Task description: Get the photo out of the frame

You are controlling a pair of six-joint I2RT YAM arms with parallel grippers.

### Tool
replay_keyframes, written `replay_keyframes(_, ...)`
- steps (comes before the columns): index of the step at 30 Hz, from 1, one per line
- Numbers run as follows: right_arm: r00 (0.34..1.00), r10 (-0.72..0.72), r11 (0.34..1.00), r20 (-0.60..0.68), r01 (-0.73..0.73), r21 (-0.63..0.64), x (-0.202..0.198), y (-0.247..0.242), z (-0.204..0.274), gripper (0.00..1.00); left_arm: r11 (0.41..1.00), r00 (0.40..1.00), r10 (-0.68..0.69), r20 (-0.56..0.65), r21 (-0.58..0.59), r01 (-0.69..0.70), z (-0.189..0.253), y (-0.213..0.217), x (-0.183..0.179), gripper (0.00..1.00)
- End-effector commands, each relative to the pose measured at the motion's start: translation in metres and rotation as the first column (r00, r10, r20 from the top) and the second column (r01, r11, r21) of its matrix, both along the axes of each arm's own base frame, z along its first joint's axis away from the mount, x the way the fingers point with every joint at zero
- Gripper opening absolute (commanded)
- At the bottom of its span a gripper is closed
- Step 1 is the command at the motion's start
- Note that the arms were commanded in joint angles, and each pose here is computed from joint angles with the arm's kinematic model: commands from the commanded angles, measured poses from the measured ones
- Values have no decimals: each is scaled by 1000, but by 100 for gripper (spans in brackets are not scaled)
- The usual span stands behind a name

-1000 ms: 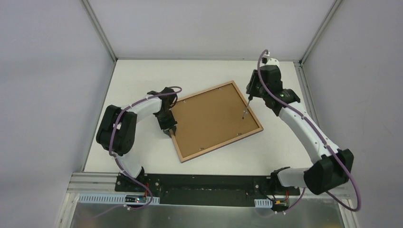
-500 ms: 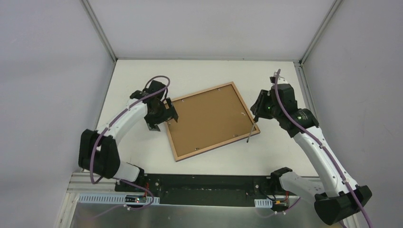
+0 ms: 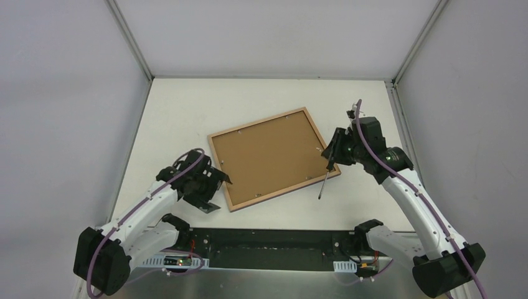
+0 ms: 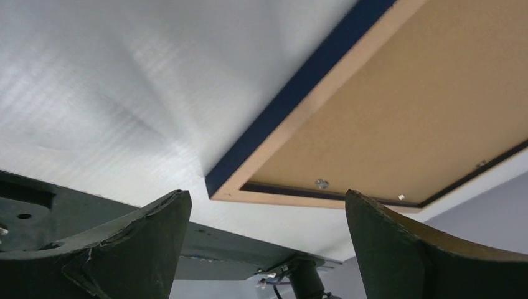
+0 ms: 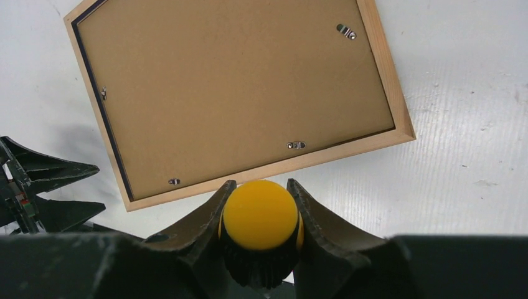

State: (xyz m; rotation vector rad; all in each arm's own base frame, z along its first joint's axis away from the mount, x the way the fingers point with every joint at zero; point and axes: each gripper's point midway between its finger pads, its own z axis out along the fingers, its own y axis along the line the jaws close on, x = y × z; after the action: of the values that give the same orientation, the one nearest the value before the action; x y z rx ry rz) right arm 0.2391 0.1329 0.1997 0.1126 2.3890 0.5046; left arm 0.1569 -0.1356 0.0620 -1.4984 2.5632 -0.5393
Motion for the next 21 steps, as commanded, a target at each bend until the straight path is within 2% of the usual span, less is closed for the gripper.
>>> replay_keyframes(1,999,35,997,12,-36,74,-2,15,9,0,968,971,214,-102,-109,-225,6,-23,-3,97)
replay_keyframes(4,999,40,996,14,-41,83,-2,17,11,0,968,958,213,-190,-93,-233,0,-42,-16,92)
replay_keyframes(9,998,58,996,18,-59,59,-4,19,11,0,976,957,198,-212,-50,-213,2,-65,-15,77)
replay_keyframes(14,998,57,998,34,-58,37,-4,16,13,0,975,945,216,-245,-2,-223,-9,-70,-15,72)
replay_keyframes(21,998,49,999,36,-49,12,-6,10,8,0,965,937,263,-232,64,-255,-26,-56,-16,43)
